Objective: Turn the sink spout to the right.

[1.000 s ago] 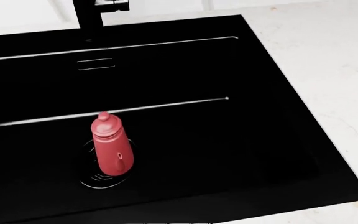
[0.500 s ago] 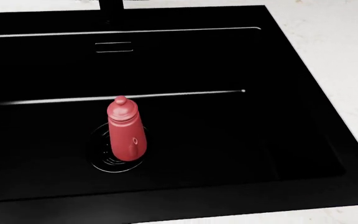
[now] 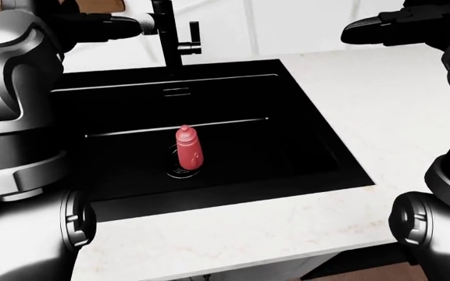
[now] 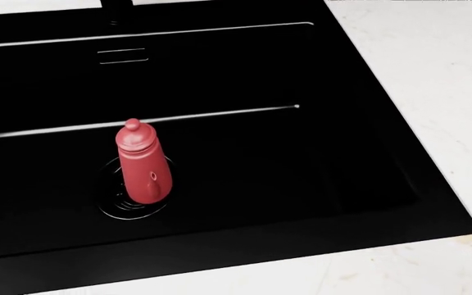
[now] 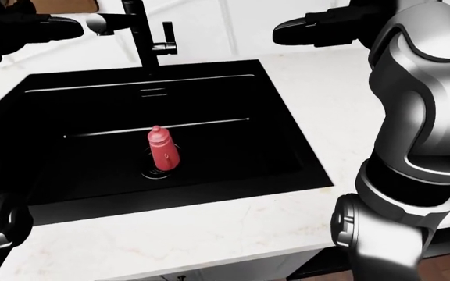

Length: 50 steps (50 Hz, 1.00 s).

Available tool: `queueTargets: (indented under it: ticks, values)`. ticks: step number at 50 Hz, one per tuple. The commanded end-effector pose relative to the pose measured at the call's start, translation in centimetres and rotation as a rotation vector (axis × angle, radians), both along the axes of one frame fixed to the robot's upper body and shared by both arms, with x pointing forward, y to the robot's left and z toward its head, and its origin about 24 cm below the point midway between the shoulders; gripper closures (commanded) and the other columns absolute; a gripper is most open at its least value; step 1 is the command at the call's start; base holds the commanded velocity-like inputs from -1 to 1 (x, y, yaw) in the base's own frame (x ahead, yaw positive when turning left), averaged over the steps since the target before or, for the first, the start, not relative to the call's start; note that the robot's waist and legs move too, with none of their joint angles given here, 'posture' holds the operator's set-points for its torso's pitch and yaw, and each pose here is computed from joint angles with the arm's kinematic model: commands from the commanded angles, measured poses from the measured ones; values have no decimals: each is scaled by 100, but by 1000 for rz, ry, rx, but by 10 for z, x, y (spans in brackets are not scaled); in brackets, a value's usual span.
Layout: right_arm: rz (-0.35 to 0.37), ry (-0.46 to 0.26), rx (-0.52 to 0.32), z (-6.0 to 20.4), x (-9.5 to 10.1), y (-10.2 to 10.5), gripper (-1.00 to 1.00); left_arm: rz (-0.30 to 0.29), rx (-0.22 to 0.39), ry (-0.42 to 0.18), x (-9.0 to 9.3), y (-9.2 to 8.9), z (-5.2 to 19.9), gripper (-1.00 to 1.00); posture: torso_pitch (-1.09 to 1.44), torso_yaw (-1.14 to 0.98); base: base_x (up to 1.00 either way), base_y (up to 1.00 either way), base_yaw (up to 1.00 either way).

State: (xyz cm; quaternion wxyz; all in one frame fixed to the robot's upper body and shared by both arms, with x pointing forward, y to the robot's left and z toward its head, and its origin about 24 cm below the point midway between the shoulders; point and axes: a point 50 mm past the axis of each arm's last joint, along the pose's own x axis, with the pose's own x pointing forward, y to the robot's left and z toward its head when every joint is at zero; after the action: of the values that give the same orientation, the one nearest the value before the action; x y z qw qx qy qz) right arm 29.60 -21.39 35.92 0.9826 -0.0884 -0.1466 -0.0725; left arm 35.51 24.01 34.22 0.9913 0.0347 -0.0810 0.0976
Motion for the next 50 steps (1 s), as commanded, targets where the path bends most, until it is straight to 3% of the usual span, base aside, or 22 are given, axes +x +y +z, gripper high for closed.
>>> queueTargets:
  ticks: [1,11,26,32,39,50]
  values:
    - [0,-85,-10,15,-9,1,-100,3,18,-101,-6,1,18,-100,0,0,0,0,0]
    - [1,-89,-6,15,-10,0,-100,-15,-4,-75,9,-4,-2,-100,0,0,0,0,0]
    - [4,-87,-3,11,-10,0,-100,-72,-9,-36,25,-27,-29,-100,0,0,0,0,0]
    - [3,-87,-3,11,-10,0,-100,-109,0,-40,19,-42,-28,-100,0,0,0,0,0]
    - [2,-88,-4,12,-11,-1,-100,-196,9,-79,-3,-76,-11,-100,0,0,0,0,0]
    - [-3,-94,-3,14,-14,-5,-100,-240,25,-86,-1,-98,-9,-100,0,0,0,0,0]
